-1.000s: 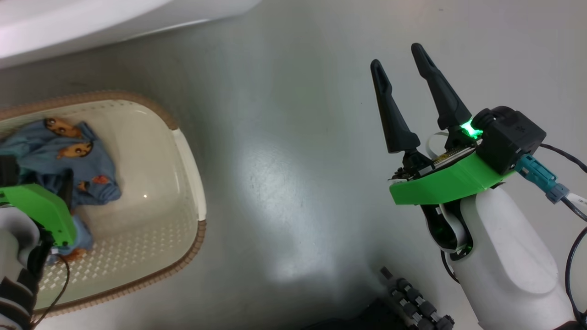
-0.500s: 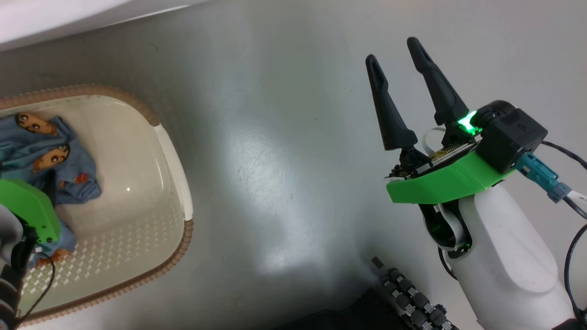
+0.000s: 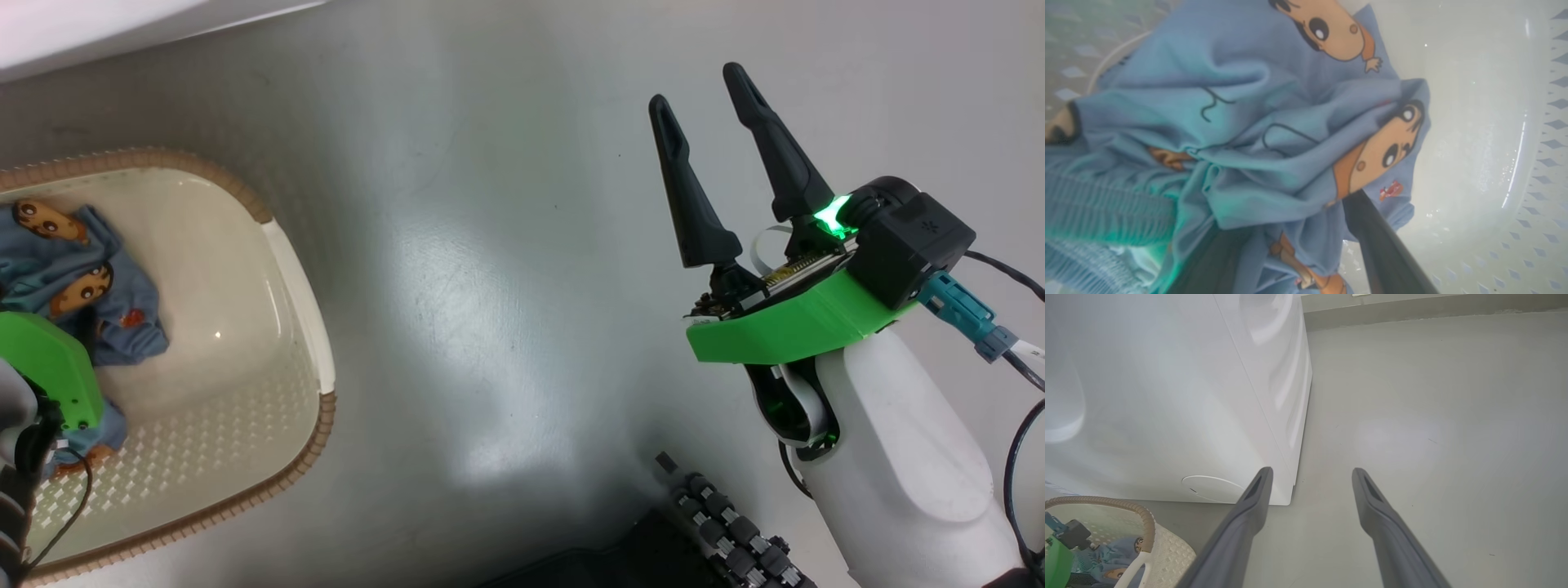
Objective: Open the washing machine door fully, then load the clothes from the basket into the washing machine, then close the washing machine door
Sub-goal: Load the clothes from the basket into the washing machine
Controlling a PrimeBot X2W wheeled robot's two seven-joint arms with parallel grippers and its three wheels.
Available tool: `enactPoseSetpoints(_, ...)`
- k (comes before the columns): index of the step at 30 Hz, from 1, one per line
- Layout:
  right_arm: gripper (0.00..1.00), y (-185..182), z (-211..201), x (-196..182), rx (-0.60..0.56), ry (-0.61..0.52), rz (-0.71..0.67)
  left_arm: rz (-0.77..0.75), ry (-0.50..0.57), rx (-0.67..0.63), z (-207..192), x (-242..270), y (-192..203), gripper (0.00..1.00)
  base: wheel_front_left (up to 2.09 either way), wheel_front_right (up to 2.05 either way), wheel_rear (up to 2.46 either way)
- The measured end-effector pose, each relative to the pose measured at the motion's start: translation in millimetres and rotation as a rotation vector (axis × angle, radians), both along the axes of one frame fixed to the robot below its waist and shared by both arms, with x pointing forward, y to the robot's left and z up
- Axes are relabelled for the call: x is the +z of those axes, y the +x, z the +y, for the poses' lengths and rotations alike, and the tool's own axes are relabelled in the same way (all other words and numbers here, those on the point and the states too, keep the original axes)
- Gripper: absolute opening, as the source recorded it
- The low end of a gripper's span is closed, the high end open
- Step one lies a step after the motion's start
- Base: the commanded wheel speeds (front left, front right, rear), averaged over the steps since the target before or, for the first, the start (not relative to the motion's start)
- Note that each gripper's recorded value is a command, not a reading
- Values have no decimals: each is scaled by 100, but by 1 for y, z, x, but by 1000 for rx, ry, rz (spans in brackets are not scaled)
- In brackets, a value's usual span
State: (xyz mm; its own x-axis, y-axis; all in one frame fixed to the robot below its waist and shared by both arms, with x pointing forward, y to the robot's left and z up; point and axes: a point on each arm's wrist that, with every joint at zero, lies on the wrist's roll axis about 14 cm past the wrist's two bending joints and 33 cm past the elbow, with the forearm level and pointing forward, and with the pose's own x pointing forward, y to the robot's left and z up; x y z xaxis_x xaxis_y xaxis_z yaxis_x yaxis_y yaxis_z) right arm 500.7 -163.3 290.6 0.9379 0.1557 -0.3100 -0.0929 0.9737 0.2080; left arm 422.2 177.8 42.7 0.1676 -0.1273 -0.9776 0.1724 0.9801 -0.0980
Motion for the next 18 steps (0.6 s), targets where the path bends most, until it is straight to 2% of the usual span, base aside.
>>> enactPoseSetpoints(18, 100, 1, 1, 2, 2, 3, -6, -57, 21, 1, 5, 4, 10, 100, 0, 0, 0)
